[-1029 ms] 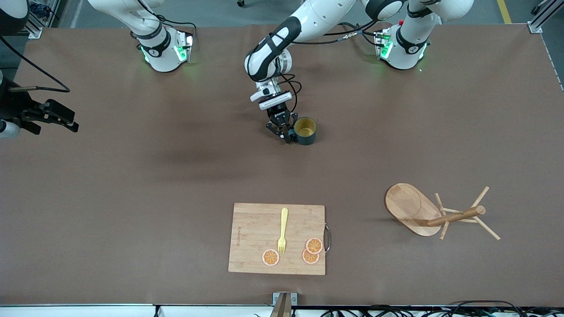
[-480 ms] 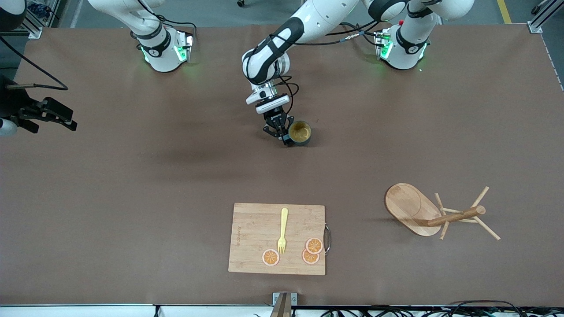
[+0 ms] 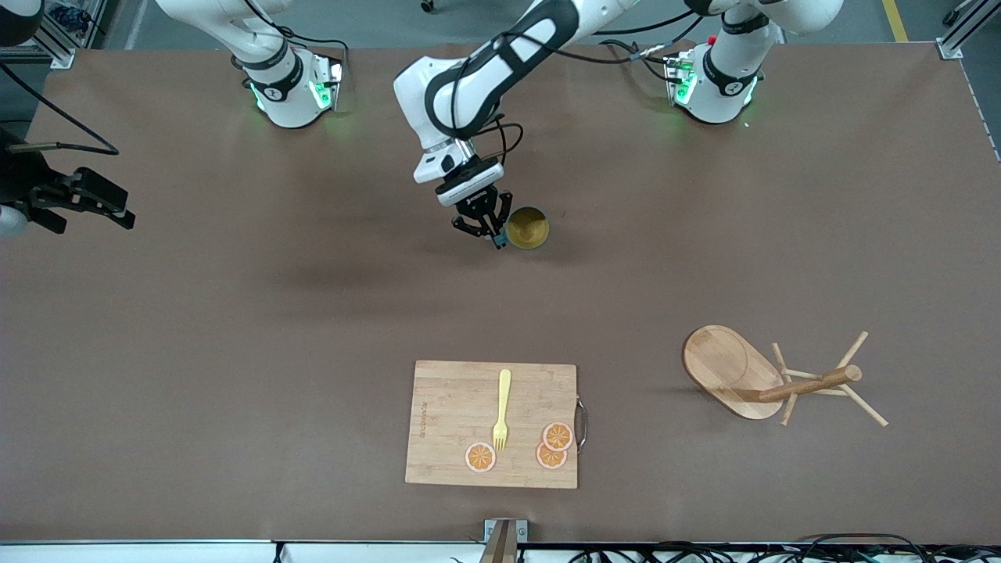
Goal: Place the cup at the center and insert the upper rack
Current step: 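Lift the teal mug by its handle with the left gripper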
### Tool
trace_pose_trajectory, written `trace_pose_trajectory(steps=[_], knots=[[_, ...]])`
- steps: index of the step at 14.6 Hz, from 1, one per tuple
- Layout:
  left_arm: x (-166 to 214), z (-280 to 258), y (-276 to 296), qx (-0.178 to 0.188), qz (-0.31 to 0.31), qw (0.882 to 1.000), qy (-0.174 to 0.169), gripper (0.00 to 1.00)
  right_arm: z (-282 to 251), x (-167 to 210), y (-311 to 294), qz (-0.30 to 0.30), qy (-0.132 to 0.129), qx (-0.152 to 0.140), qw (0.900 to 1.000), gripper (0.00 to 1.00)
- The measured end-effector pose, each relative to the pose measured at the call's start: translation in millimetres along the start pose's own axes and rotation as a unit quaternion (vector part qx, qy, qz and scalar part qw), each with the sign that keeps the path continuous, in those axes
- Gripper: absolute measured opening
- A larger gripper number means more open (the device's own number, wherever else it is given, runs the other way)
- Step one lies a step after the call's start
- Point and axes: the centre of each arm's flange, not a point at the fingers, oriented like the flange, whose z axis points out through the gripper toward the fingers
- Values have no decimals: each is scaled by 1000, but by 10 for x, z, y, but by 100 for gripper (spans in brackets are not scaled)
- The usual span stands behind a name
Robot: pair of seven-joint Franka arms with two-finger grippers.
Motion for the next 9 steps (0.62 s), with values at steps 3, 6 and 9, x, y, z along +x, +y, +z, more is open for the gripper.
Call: trace_pose_trajectory(steps=[3, 6, 9], knots=[[704, -191, -106, -6, -3, 998, -65, 5, -69, 7, -3, 0, 7, 0, 1000, 100], [1362, -138, -268, -9, -26, 993, -116, 5, -127, 9, 24, 2, 13, -2, 1000, 100], [2031, 74, -462, -24, -57, 985, -158, 5, -133, 9, 51, 4, 13, -2, 1000, 100]])
